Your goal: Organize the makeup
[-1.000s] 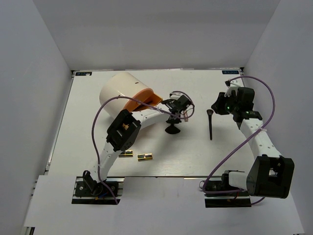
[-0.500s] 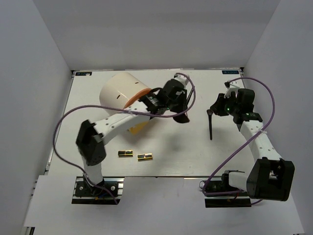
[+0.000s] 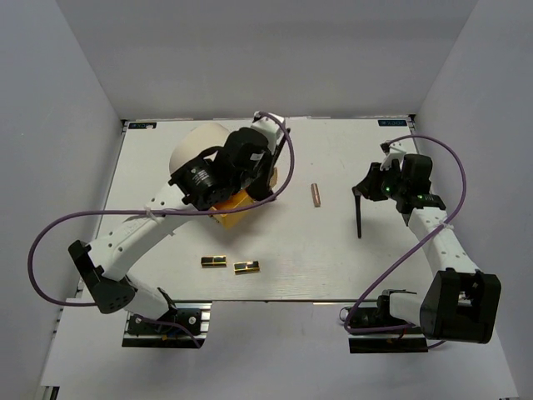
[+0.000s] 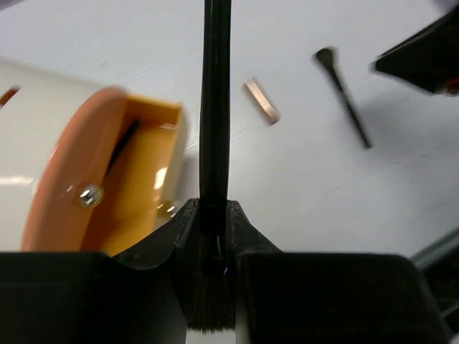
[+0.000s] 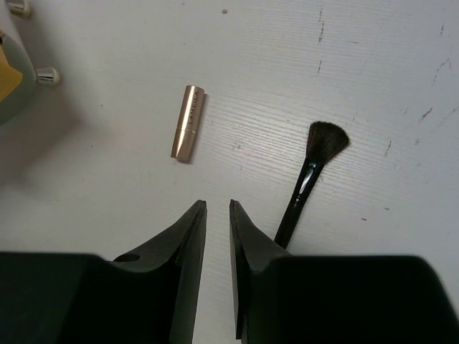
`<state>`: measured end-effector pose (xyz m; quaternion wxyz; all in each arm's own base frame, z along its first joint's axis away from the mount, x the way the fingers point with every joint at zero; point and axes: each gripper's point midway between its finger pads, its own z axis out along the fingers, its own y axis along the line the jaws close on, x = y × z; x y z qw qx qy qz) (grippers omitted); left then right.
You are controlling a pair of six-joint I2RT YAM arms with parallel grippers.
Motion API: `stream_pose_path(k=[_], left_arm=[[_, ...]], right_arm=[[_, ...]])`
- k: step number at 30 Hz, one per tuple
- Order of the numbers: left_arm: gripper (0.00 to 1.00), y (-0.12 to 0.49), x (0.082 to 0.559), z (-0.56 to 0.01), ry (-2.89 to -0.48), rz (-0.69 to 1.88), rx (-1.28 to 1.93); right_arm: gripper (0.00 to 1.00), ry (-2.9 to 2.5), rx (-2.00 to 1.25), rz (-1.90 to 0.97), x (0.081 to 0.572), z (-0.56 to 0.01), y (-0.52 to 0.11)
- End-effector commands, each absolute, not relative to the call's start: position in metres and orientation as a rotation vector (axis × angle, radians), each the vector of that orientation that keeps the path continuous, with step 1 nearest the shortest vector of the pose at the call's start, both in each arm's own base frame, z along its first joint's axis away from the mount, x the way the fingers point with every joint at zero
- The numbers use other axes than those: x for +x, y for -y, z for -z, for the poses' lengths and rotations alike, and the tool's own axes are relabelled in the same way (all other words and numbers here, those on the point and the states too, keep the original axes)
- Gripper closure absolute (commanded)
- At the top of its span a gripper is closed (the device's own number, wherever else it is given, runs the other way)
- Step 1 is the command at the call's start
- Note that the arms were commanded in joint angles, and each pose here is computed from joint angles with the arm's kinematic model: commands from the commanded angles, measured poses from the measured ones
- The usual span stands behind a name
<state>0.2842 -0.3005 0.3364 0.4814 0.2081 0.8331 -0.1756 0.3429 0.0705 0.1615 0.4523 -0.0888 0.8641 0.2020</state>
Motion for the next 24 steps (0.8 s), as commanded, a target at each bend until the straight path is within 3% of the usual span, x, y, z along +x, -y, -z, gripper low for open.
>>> stream_pose_path(k=[1, 5, 24], left_arm=[[0.91, 0.242, 0.285, -0.315, -2.083, 0.115, 0.456], [0.95, 0.219, 0.286, -0.303, -2.081, -0.011, 0.441], [0.93, 0.207, 0.312, -0.258, -1.963, -0.292, 0.622]], right_arm=[[0.75, -2.081, -0.244, -0.505, 0.343, -0.173, -0.073], [0.75, -2.080, -0.249, -0.508, 0.343, -0.173, -0.074], [0.76, -2.085, -0.246, -0.506, 0.343, -0.173, -0.074]])
